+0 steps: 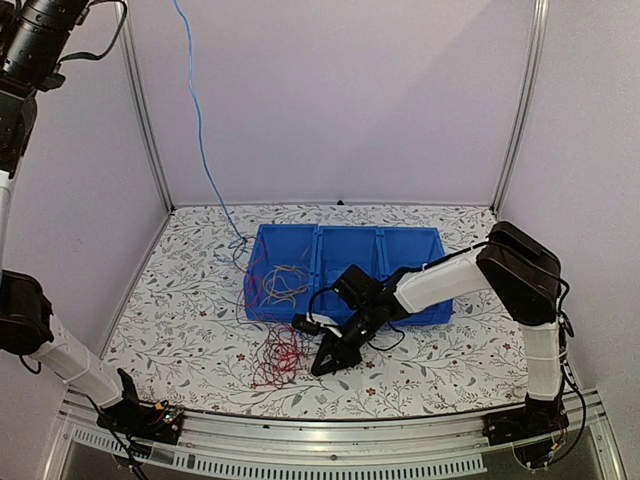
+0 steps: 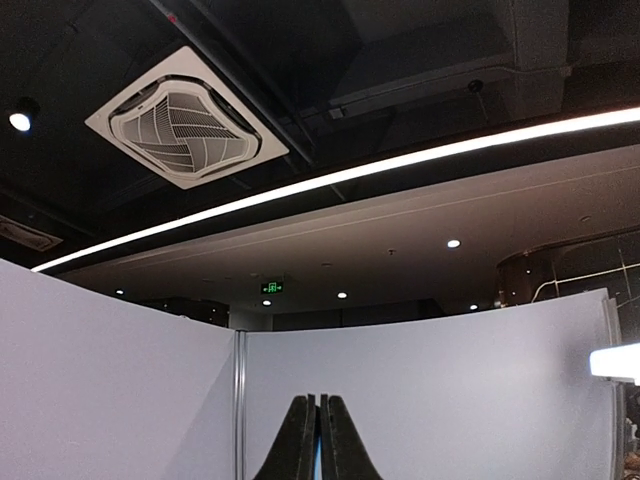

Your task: Untangle the cables

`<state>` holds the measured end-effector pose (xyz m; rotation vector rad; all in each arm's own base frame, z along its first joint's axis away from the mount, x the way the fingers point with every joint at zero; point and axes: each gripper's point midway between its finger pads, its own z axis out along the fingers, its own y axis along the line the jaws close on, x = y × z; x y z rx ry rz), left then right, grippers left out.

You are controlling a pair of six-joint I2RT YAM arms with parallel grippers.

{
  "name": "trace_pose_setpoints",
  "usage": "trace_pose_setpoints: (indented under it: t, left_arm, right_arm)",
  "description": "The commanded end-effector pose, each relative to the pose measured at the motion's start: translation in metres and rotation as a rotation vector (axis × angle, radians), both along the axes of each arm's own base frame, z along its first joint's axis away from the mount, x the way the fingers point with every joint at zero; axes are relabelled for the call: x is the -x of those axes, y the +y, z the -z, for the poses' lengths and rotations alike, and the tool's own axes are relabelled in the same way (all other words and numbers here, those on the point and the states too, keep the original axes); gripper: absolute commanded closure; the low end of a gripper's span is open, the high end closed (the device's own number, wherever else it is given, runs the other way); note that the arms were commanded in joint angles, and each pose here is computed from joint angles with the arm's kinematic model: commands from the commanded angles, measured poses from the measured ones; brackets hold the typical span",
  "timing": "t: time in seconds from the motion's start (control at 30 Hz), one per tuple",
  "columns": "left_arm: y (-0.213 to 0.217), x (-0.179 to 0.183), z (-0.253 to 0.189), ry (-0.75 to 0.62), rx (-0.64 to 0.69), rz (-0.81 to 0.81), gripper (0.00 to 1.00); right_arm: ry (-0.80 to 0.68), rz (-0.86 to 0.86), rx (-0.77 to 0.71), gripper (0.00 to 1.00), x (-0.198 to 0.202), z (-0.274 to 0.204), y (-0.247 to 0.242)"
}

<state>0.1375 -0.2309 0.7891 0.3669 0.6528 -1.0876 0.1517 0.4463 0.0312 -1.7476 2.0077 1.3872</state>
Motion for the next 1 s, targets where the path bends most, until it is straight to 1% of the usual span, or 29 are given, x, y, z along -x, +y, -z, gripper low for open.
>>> trace_pose_setpoints:
  t: [0.0,0.03,0.1,0.17,0.2,0.3,0.4,0.5,0.63,0.77,0.9,0.97]
  left_arm:
    - [-0.001,-0.007,0.016,0.024,-0.027,-0.056,1.0]
    - [-0.012,-0.014,0.032,0.048,-0.066,-0.056,1.0]
    - [-0.016,-0.017,0.053,0.078,-0.099,-0.047,1.0]
    - [-0.024,-0.027,0.078,0.142,-0.128,-0.047,1.0]
    - [-0.028,-0.029,0.089,0.163,-0.145,-0.033,1.0]
    - [-0.043,-0.033,0.12,0.217,-0.192,0.017,1.0]
    - [-0.06,-0.036,0.148,0.26,-0.235,0.076,1.0]
    - [-0.076,-0.04,0.173,0.297,-0.274,0.121,1.0]
    - [-0.089,-0.04,0.188,0.322,-0.302,0.167,1.0]
    - [-0.095,-0.038,0.189,0.325,-0.309,0.204,1.0]
    - [-0.097,-0.034,0.183,0.316,-0.306,0.233,1.0]
    - [-0.096,-0.033,0.181,0.314,-0.302,0.237,1.0]
  right_arm:
    - [-0.059,-0.043,0.067,0.86,0.014,0.012,-0.029]
    - [-0.096,-0.051,0.04,0.85,0.015,-0.001,-0.031]
    - [-0.157,-0.057,0.014,0.81,0.014,-0.02,-0.036]
    - [-0.227,-0.06,-0.024,0.73,0.011,-0.047,-0.037]
    - [-0.267,-0.06,-0.048,0.66,0.008,-0.061,-0.038]
    - [-0.368,-0.059,-0.127,0.55,0.005,-0.103,-0.039]
    - [-0.453,-0.036,-0.187,0.49,-0.002,-0.14,-0.037]
    - [-0.492,-0.017,-0.223,0.46,-0.008,-0.164,-0.032]
    - [-0.521,0.029,-0.235,0.42,-0.02,-0.176,-0.024]
    - [-0.527,0.023,-0.254,0.39,-0.022,-0.174,-0.018]
    - [-0.485,-0.013,-0.272,0.33,-0.017,-0.168,-0.012]
    - [-0.459,-0.029,-0.291,0.32,-0.013,-0.17,-0.009]
